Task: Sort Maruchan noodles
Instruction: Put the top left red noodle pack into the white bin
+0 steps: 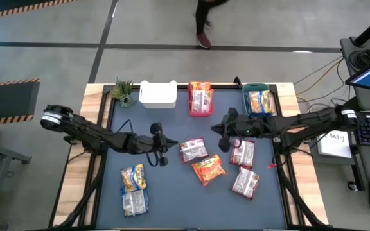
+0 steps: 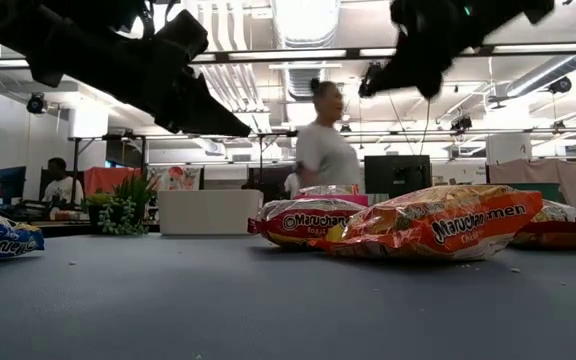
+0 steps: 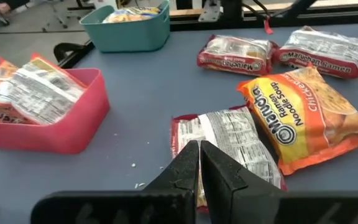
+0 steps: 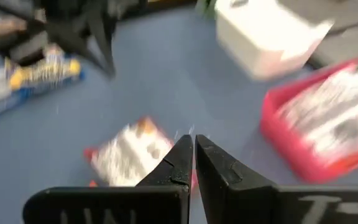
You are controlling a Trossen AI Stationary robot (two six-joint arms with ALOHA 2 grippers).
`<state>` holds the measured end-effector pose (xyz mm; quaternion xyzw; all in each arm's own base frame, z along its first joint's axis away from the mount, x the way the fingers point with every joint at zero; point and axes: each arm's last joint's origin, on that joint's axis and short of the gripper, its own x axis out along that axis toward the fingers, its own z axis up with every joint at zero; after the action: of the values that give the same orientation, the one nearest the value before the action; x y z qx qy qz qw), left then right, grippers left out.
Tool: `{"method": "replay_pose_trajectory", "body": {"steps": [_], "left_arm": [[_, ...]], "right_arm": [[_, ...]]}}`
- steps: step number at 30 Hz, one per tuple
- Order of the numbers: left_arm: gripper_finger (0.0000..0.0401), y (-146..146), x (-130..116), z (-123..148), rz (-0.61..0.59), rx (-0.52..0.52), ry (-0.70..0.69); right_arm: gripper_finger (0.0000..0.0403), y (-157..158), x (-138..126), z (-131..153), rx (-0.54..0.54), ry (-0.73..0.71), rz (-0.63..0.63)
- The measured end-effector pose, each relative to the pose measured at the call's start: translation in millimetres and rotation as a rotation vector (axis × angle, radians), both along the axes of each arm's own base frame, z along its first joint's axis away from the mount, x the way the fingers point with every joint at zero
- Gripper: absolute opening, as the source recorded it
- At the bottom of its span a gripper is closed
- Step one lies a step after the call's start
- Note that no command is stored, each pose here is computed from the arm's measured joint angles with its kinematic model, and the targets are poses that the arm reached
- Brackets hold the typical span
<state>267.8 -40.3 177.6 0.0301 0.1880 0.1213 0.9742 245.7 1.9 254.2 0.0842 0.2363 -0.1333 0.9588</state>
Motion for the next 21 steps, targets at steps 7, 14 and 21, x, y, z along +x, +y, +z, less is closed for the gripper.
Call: {"method": "replay_pose_trajectory", "body": {"steps": [7,14,21], "left_arm": [[0.005,-6,18,-9,-0.069,-0.001,0.046],[0.0158,-12,42,-14,-0.122,0.066,0.083],[0.0219,-14,46,-12,-0.199,0.185,0.158]], "right_arm": [[0.0009,2,2,-57,0.104,0.192,0.0],[0.0009,4,13,-87,0.127,0.31,-0.012],[0.0009,5,26,-110,0.147,0.34,-0.027]]}}
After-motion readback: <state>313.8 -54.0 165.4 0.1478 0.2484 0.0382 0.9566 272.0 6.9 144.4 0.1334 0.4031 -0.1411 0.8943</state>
